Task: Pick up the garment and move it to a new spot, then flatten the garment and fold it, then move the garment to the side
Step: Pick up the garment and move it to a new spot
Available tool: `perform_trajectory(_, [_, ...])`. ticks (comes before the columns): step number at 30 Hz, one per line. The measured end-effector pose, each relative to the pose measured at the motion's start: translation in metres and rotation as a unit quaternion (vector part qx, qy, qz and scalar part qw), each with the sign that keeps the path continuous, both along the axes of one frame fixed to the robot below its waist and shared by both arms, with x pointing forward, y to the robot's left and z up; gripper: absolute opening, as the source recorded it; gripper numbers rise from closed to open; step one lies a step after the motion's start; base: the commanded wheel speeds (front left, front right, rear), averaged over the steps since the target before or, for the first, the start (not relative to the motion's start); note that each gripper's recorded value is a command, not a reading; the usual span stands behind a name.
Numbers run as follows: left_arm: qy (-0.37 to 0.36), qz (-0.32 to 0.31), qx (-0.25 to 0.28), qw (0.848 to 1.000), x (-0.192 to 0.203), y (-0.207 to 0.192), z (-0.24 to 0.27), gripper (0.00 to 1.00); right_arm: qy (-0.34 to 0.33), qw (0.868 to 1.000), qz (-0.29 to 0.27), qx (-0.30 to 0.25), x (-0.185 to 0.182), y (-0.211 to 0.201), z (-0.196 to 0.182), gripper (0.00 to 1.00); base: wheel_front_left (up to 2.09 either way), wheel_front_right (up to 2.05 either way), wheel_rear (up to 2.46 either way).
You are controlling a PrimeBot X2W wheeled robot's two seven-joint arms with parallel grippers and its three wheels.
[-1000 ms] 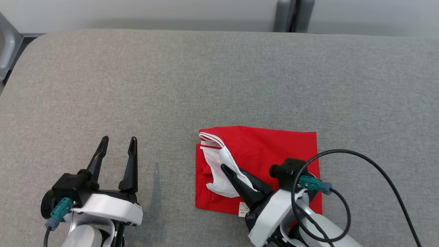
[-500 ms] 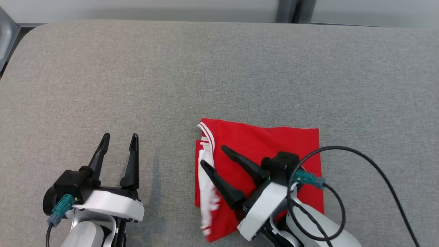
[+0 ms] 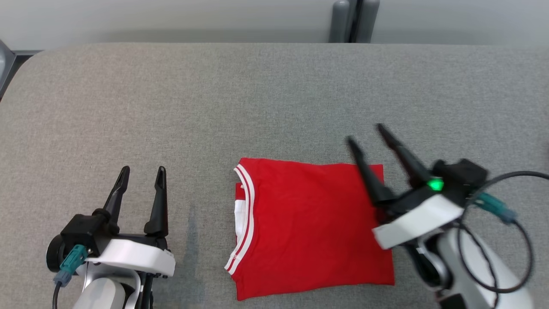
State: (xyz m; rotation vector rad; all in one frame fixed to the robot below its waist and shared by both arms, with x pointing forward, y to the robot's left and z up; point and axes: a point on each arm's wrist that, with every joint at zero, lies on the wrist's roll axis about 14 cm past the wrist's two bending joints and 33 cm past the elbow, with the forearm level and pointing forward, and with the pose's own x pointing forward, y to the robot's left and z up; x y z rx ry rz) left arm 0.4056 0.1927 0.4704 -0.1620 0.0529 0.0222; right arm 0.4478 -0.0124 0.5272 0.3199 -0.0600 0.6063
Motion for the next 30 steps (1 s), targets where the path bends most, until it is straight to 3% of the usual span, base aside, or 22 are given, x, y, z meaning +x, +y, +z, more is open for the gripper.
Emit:
perform_trajectory(9, [-0.017,0.008,0.005,1.0,-0.01,0.008,0.013,1.0,0.015,0.988,-0.142,-0.067,-0.01,-0.108,-0.019,1.0,0.0,0.0,0.0])
perform_trajectory(30, [-0.027,0.004,0.015,1.0,-0.06,0.015,0.035,1.0,0.027,0.977,-0.19,-0.095,-0.081,-0.148,-0.008,1.0,0.0,0.0,0.0])
